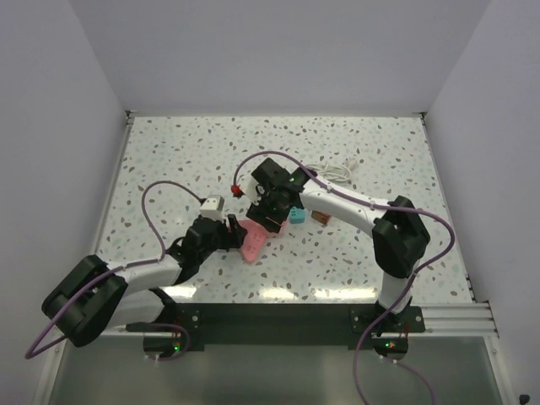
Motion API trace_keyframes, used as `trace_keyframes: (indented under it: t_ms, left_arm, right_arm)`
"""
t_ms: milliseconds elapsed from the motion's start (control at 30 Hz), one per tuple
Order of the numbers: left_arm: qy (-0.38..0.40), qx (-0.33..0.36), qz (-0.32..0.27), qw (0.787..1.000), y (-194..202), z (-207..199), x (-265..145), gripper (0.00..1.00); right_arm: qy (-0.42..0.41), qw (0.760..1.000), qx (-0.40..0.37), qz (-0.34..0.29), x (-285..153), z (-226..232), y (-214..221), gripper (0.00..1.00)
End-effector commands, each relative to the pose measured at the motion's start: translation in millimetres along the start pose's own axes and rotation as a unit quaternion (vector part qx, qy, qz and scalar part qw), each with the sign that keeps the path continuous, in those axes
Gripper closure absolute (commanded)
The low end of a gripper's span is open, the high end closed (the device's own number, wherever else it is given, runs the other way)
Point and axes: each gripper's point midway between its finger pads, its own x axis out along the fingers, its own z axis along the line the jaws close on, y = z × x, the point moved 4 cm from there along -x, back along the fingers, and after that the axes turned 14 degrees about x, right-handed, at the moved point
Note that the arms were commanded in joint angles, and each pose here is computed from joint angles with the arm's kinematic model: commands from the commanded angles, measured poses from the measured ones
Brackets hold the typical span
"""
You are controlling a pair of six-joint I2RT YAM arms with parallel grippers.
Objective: Insert the plug
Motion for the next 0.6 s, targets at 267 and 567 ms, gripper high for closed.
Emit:
trace_keyframes:
  t_ms: [267,567]
  left_arm:
    - [0.024,0.043,-0.039,0.998,-29.5,-8.8,10.8,0.33]
    - [0.031,0.052,-0.042,0.997,-31.2,-10.1,12.0,0.34]
  right_arm:
    - [0.004,1.0,-0.005,0.018,-11.6,7.8,9.6,1.0]
    - [0.015,1.0,0.001,0.028,-4.7,6.3,6.7,1.0]
